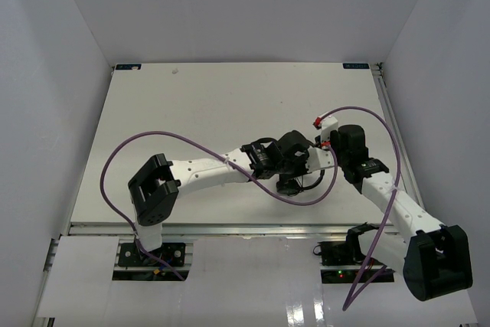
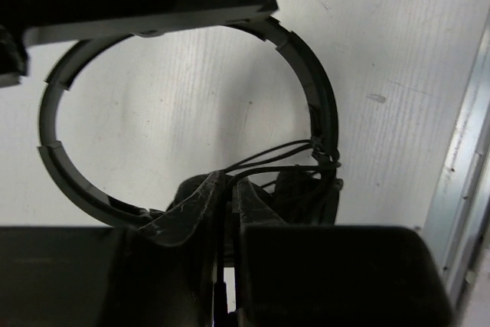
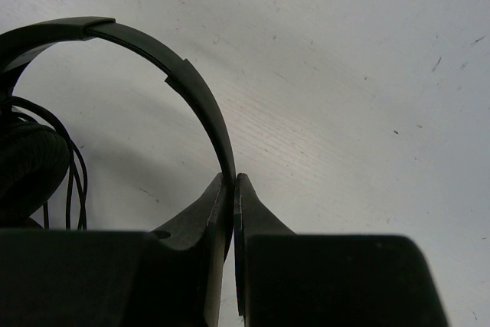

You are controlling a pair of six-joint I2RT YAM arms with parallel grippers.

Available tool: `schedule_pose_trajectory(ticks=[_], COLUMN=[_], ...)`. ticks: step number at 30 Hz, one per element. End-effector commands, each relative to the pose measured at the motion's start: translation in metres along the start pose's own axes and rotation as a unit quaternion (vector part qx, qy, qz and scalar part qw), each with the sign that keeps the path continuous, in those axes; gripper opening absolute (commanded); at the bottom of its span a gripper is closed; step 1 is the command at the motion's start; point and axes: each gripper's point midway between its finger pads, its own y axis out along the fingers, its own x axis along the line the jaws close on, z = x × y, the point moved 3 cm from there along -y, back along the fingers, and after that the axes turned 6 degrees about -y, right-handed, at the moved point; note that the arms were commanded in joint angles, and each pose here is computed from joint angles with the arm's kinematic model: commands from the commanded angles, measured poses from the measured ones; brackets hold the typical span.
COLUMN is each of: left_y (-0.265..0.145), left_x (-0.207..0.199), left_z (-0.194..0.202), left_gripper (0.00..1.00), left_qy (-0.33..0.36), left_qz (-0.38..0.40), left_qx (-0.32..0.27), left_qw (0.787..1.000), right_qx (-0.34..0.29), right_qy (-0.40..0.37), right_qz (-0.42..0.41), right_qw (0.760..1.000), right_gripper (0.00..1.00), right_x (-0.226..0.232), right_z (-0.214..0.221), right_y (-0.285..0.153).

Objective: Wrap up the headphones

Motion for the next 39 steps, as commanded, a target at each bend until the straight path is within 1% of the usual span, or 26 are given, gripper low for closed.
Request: schedule_pose_trajectory(ticks=[1, 3, 8, 12, 20, 21, 26, 29, 32, 34, 37, 38, 39], left_y=[0.000, 0.003, 0.011, 0.017, 0.026, 0.028, 0.027, 0.026, 0.029, 0.029, 0.026, 0.023, 0.016], left_x=[0.018, 0.018, 0.016, 0.018, 0.036, 0.033, 0.048, 0.053, 0.057, 0.060, 0.066, 0.069, 0.071], left_z=[-0.015, -0.013, -0.002, 0.007, 0.021, 0.020, 0.024, 0.023, 0.024, 0.023, 0.020, 0.018, 0.010], left_gripper=[0.27, 0.32, 0.41, 0.45, 0.48, 0.49, 0.51, 0.55, 0.56, 0.57, 0.58, 0.58, 0.59], left_qy=[0.031, 0.032, 0.028, 0.009, -0.028, -0.031, -0.056, -0.066, -0.074, -0.078, -0.084, -0.086, -0.089], left_qz=[-0.051, -0.049, -0.046, -0.038, -0.037, -0.023, -0.028, -0.021, -0.014, -0.015, -0.020, -0.022, -0.026], left_qx=[-0.043, -0.041, -0.027, -0.024, -0.023, -0.028, -0.036, -0.048, -0.050, -0.053, -0.063, -0.066, -0.078], left_qw=[0.997, 0.997, 0.998, 0.999, 0.999, 0.999, 0.997, 0.996, 0.996, 0.995, 0.994, 0.994, 0.993], right_qx=[-0.017, -0.017, -0.016, -0.008, 0.016, 0.018, 0.029, 0.033, 0.051, 0.050, 0.066, 0.072, 0.076], right_qy=[0.002, 0.002, 0.006, 0.011, 0.026, 0.028, 0.040, 0.050, 0.063, 0.066, 0.074, 0.075, 0.075], right_qz=[-0.022, -0.025, -0.030, -0.033, -0.043, -0.045, -0.063, -0.073, -0.085, -0.083, -0.082, -0.083, -0.081], right_qw=[1.000, 1.000, 0.999, 0.999, 0.999, 0.998, 0.997, 0.996, 0.993, 0.993, 0.992, 0.991, 0.991], right_gripper=[0.08, 0.08, 0.08, 0.08, 0.08, 0.08, 0.08, 0.08, 0.08, 0.08, 0.08, 0.08, 0.14], right_x=[0.006, 0.007, 0.008, 0.010, 0.010, 0.010, 0.012, 0.011, 0.011, 0.009, 0.007, 0.006, 0.006], right_z=[-0.012, -0.011, -0.011, -0.007, -0.002, -0.003, -0.006, -0.016, -0.017, -0.023, -0.019, -0.019, -0.018], right_y=[0.000, 0.000, 0.000, 0.004, 0.019, 0.021, 0.033, 0.040, 0.051, 0.055, 0.066, 0.069, 0.070])
